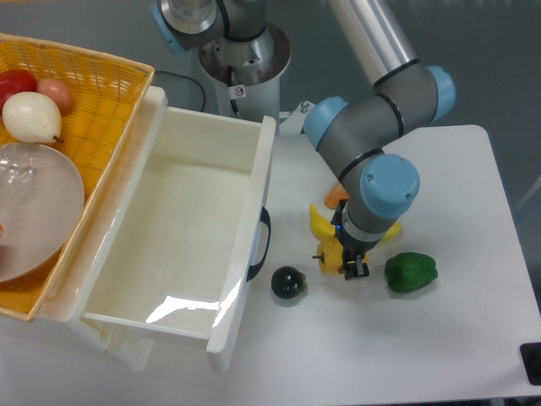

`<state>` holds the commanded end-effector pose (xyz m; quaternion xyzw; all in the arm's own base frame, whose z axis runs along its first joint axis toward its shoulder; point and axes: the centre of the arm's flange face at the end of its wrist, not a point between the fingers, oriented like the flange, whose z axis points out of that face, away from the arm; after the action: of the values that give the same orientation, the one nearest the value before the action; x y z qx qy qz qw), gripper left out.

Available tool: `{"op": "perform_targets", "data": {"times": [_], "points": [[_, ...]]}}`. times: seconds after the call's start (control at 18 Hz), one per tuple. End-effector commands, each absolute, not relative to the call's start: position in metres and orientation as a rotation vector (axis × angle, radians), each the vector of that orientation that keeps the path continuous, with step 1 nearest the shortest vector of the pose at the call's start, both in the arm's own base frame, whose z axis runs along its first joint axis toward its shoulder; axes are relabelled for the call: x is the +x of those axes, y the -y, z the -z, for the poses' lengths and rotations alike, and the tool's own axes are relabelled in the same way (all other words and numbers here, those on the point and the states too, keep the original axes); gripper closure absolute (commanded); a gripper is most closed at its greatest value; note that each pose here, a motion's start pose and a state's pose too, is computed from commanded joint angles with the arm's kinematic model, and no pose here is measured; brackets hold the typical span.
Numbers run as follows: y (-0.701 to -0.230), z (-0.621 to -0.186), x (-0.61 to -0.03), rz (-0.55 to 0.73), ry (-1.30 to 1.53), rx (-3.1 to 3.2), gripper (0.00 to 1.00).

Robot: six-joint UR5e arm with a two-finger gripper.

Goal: Pick up the yellow pepper
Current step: 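Lift the held yellow bell pepper up off the table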

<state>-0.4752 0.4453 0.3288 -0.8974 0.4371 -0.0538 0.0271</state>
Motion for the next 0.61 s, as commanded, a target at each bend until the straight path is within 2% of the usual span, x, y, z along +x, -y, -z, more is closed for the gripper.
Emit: {"op": "perform_targets", "data": {"times": [0.33, 0.61], "points": [[-0.426, -0.370, -0.468, 0.205, -1.278, -2.778, 1.00], [-0.423, -0.367, -0.467, 0.212, -1.309, -2.816, 1.00]]}}
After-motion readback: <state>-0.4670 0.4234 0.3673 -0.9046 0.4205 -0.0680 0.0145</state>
